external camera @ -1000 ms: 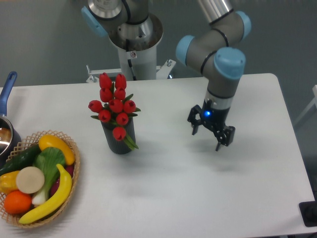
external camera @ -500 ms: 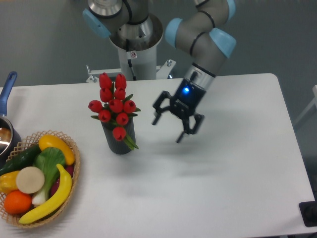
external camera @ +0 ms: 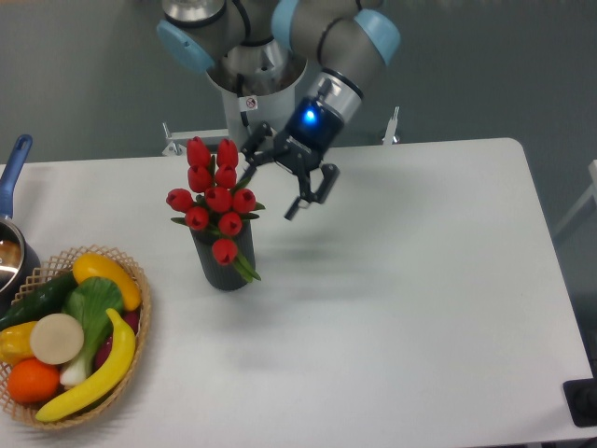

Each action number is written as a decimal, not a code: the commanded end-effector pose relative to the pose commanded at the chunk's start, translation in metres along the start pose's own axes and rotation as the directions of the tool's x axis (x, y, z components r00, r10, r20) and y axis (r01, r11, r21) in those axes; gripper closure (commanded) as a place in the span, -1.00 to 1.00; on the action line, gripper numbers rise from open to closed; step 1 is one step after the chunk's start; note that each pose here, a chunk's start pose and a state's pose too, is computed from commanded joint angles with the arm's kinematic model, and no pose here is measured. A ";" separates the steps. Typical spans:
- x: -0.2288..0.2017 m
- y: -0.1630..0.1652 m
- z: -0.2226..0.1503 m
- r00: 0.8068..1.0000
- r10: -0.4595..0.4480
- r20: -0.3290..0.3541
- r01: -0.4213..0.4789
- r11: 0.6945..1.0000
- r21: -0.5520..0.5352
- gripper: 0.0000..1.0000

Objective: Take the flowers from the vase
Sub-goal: 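Move the open gripper toward the tulip stems above the vase rim, then close the gripper around the tulip stems just above the vase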

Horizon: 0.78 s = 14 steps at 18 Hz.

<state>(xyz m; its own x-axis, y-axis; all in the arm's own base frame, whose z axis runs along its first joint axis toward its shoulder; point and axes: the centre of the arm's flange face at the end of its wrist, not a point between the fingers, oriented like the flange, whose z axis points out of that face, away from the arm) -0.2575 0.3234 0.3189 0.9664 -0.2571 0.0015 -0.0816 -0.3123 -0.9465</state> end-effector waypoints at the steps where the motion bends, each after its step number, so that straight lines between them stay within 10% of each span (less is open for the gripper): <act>1: 0.002 -0.001 0.001 1.000 0.003 -0.005 -0.003 1.000 0.005 -1.00; 14: -0.015 0.026 0.026 0.995 -0.064 -0.070 0.064 0.998 -0.004 -1.00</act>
<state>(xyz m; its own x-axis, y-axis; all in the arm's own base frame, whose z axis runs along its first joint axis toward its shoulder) -0.2674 0.3428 0.2861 0.9503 -0.2996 0.0848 -0.0205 -0.3320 -0.9430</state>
